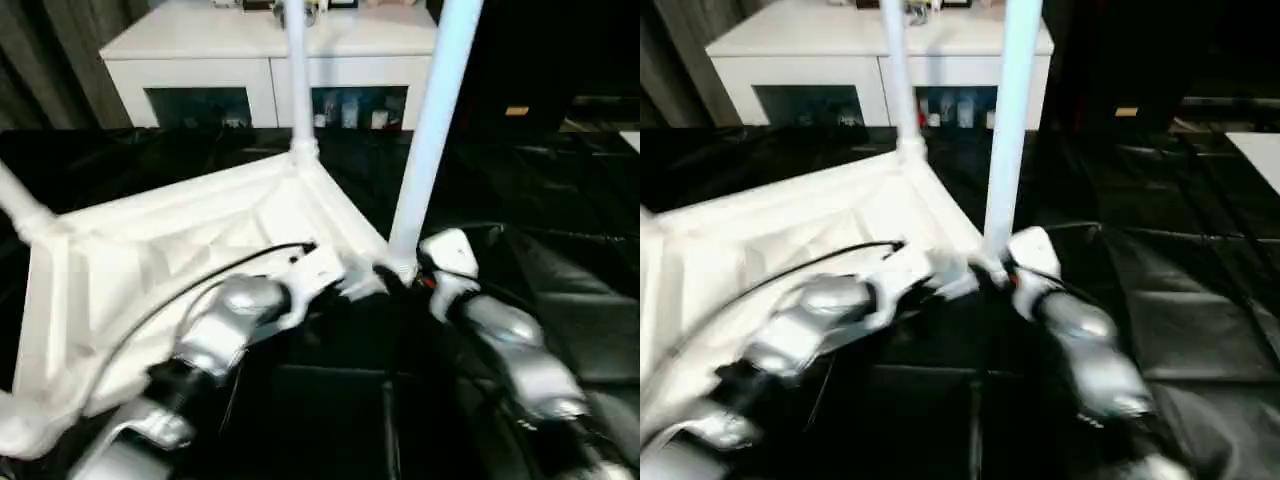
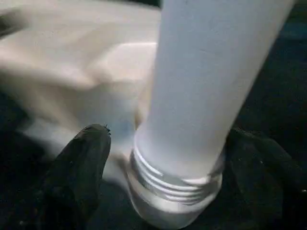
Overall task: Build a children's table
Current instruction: Rotate leg to tighten
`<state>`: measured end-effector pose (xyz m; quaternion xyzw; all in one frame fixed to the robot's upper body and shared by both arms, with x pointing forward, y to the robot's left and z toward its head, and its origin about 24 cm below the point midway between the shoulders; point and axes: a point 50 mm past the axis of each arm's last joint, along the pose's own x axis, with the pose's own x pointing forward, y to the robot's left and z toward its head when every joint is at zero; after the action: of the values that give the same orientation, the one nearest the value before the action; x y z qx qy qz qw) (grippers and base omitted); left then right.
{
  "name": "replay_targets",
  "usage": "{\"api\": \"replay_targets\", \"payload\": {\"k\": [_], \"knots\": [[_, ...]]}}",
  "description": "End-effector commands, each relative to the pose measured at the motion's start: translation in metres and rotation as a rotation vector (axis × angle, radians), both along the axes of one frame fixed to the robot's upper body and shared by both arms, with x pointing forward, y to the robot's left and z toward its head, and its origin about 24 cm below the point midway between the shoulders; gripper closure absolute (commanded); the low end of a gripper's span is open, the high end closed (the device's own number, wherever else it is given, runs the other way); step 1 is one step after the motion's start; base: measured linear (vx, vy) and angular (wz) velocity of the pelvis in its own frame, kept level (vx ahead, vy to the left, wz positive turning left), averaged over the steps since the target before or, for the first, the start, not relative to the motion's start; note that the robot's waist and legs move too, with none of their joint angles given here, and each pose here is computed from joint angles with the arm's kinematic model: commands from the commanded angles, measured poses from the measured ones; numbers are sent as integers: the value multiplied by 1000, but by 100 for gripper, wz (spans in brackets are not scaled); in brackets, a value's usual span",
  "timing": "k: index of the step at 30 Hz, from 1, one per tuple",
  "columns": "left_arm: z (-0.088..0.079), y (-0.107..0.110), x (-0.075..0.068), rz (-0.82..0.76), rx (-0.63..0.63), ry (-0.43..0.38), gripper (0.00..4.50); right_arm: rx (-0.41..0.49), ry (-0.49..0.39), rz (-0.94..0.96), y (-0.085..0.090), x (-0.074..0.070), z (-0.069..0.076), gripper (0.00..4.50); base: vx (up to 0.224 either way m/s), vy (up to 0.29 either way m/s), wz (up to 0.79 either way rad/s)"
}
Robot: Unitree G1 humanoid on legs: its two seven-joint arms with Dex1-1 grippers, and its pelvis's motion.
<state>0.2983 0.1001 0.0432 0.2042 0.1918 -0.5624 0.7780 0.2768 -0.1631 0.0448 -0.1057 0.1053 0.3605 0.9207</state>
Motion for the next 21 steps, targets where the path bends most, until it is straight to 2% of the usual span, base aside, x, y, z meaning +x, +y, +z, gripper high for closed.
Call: {"api": "replay_targets", "payload": {"k": [1, 4, 11, 16, 17, 20, 21], "knots": [[-5, 1, -15, -146, -17, 69, 450, 25, 53, 150, 4, -12, 3, 52, 0, 0, 0], [-1, 11, -15, -164, -12, 85, 450, 8, 92, 216, 0, -20, 2, 52, 0, 0, 0], [4, 18, -16, -185, -18, 102, 450, 5, 105, 247, 1, -18, 2, 52, 0, 0, 0], [3, 19, -18, -199, -18, 110, 450, 35, 122, 258, 0, -18, 4, 97, 0, 0, 0], [3, 19, -18, -199, -18, 111, 450, 41, 125, 257, 0, -18, 4, 117, 0, 0, 0], [3, 20, -18, -200, -17, 117, 450, 39, 124, 258, 0, -17, 5, 131, 0, 0, 0], [3, 20, -18, -200, -16, 118, 450, 42, 124, 257, 0, -17, 5, 152, 0, 0, 0]]}}
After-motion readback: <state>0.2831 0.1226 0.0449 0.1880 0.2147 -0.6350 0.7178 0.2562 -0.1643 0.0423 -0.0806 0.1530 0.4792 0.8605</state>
